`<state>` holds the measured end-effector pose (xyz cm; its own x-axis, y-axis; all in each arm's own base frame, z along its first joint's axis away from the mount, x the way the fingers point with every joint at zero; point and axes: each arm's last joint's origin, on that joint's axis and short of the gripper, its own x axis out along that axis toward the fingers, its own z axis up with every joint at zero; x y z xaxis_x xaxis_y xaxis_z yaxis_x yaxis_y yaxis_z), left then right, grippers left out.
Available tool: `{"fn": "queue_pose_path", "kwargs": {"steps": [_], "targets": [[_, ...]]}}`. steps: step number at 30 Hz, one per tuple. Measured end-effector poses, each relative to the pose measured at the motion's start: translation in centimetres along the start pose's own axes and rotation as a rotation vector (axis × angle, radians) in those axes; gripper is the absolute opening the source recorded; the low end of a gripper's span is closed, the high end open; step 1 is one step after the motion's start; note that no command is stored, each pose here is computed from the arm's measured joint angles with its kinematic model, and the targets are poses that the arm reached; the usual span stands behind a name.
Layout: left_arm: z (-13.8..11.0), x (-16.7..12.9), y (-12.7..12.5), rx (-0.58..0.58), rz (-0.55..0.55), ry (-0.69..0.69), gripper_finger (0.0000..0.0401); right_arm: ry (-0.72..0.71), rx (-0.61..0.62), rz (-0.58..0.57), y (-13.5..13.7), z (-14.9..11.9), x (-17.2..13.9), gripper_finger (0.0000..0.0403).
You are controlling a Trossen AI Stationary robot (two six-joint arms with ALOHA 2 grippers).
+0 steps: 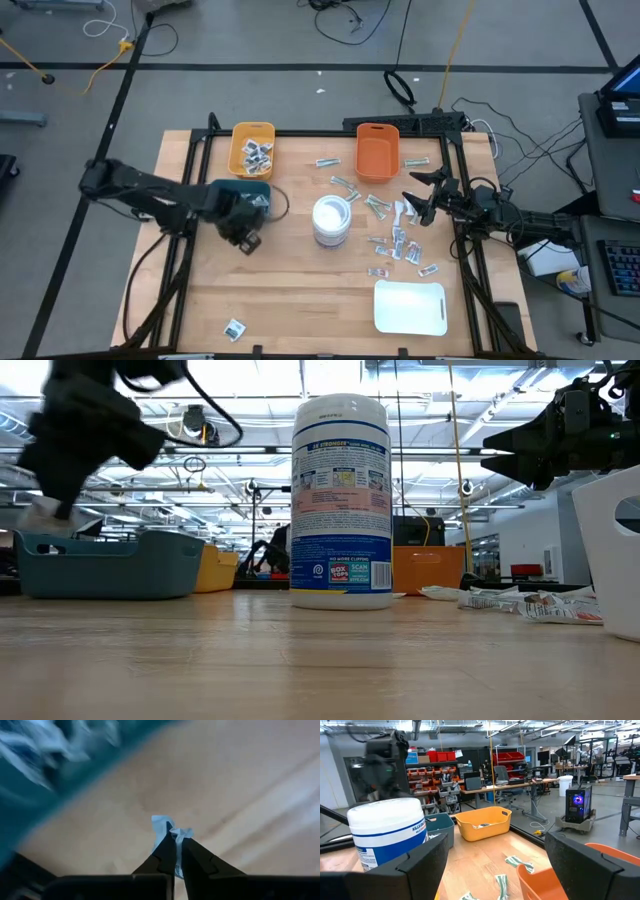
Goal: Pick & Place First Aid Supplies
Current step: Put the black pad into the yellow bin
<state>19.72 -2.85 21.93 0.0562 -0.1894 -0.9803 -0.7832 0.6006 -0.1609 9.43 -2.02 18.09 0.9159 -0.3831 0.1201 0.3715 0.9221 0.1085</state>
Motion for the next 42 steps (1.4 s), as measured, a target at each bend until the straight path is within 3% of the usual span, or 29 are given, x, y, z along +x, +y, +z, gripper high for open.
{"fn": "queue_pose_path", "kwargs": {"steps": [15, 28, 33, 42], "targets": [[8.4, -3.2, 7.9, -0.167, -0.003, -0.065, 0.0007, 0.000, 0.000, 0.000, 0.0, 0.0, 0.0, 0.0325], [17.0, -8.0, 13.7, -0.201, 0.029, -0.125, 0.0007, 0.000, 0.000, 0.000, 0.0, 0.0, 0.0, 0.0325], [20.4, -7.6, 15.9, -0.222, 0.042, -0.104, 0.0009, 0.000, 0.000, 0.000, 0.0, 0.0, 0.0, 0.0325], [24.1, -3.3, 18.3, -0.254, 0.059, -0.007, 0.0008, 0.000, 0.000, 0.000, 0.0, 0.0, 0.0, 0.0325]]}}
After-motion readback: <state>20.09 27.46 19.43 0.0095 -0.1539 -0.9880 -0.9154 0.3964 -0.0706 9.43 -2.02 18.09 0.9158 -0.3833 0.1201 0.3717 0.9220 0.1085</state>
